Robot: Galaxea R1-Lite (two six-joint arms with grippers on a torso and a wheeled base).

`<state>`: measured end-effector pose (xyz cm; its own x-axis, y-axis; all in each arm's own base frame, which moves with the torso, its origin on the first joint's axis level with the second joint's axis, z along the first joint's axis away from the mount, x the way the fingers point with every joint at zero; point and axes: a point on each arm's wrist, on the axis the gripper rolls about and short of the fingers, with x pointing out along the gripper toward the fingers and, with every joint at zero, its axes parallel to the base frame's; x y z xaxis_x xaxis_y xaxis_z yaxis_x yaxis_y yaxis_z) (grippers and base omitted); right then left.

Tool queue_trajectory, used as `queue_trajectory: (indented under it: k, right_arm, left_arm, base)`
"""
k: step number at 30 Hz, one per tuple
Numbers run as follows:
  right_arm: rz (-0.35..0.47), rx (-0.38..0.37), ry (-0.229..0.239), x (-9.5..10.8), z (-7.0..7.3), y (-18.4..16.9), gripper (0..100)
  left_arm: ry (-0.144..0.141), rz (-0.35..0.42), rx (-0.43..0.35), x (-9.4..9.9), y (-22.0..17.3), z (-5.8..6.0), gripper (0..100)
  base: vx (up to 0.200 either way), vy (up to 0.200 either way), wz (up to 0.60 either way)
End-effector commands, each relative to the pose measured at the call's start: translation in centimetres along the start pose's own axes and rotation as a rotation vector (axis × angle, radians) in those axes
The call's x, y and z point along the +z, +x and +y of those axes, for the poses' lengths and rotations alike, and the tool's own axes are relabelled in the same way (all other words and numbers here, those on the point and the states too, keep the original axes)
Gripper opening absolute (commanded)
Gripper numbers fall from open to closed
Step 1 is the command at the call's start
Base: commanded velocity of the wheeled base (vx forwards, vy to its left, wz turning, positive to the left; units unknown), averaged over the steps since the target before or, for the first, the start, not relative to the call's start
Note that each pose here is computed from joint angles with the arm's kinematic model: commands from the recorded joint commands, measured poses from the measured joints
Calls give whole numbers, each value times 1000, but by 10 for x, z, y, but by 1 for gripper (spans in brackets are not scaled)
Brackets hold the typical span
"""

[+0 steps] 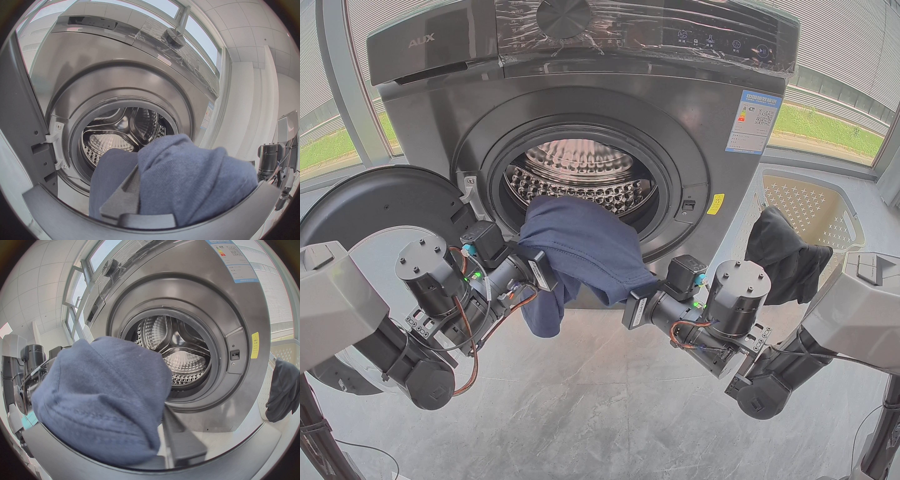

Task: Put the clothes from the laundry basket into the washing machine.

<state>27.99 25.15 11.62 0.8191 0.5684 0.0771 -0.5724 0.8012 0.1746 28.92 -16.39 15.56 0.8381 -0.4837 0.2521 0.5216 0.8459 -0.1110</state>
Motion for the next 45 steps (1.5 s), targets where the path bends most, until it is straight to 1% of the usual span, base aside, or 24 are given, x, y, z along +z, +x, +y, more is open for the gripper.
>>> queue_trajectory:
  k: [1, 4, 6, 7, 8, 9, 10, 12, 13, 15, 18, 20, 23, 25, 27, 28, 29, 32, 35, 40, 41, 42, 45]
  right_arm:
    - [8, 4, -1, 1, 1, -5, 100]
    - [28, 10, -14, 2, 1, -16, 100]
    - [49, 30, -29, 8, 1, -36, 100]
    - [50, 35, -31, 8, 2, -38, 100]
    - [68, 72, -35, 11, 5, -54, 100]
    - [85, 96, -39, 11, 7, -66, 100]
    - [112, 111, -50, 11, 6, -80, 100]
    - [123, 116, -56, 10, 5, -85, 100]
    - [162, 135, -70, 11, 1, -110, 100]
    - [168, 135, -73, 15, -4, -122, 100]
    - [161, 121, -77, 18, -9, -126, 100]
    - [164, 90, -79, 18, -17, -127, 100]
    - [141, 12, -91, 23, -36, -123, 100]
    - [119, -18, -90, 27, -44, -120, 100]
    - [93, -52, -88, 33, -52, -117, 100]
    - [89, -56, -88, 34, -53, -116, 100]
    - [77, -76, -86, 36, -58, -114, 100]
    - [70, -80, -87, 38, -59, -113, 100]
    - [70, -72, -85, 38, -57, -113, 100]
    - [76, -81, -85, 36, -59, -113, 100]
    - [78, -81, -85, 35, -59, -112, 100]
    - [79, -81, -85, 34, -59, -112, 100]
    - [77, -76, -83, 34, -58, -112, 100]
  left_arm:
    - [-1, -20, -2, 7, -2, -1, 0]
    - [-5, -21, -1, 8, -2, -1, 0]
    - [-4, -27, 21, 9, -2, 0, 0]
    - [-4, -27, 25, 9, -2, 0, 0]
    - [-4, -27, 60, 8, -3, 1, 0]
    - [-5, -26, 73, 8, -4, 2, 0]
    - [-5, -18, 77, 7, -6, 2, 0]
    - [-5, -15, 75, 6, -6, 2, 0]
    - [0, 4, 70, 6, -14, 1, 0]
    - [-2, 14, 62, 8, -22, 1, 0]
    - [7, 34, 32, 10, -31, 0, 0]
    - [7, 45, 27, 11, -38, -1, 0]
    - [7, 85, 38, 7, -51, 2, 0]
    - [9, 111, 40, 3, -56, 3, 0]
    - [10, 147, 24, -2, -63, 5, 0]
    - [10, 152, 25, -3, -64, 6, 0]
    - [15, 171, 19, -5, -67, 10, 0]
    - [13, 178, 2, -6, -67, 11, 0]
    - [14, 175, 11, -5, -68, 14, 0]
    - [14, 195, 17, -9, -70, 15, 0]
    - [10, 194, 19, -9, -70, 16, 0]
    - [6, 191, 22, -8, -70, 17, 0]
    - [8, 189, 35, -8, -70, 21, 0]
  base:
    - [0, 0, 0]
    - [0, 0, 0]
    - [0, 0, 0]
    - [0, 0, 0]
    - [0, 0, 0]
    - [0, 0, 0]
    - [0, 0, 0]
    - [0, 0, 0]
    - [0, 0, 0]
    - [0, 0, 0]
    - [0, 0, 0]
    - [0, 0, 0]
    - [0, 0, 0]
    - [0, 0, 0]
    - [0, 0, 0]
    - [0, 0, 0]
    - [0, 0, 0]
    - [0, 0, 0]
    - [0, 0, 0]
    - [0, 0, 0]
    - [0, 0, 0]
    - [0, 0, 0]
    - [0, 0, 0]
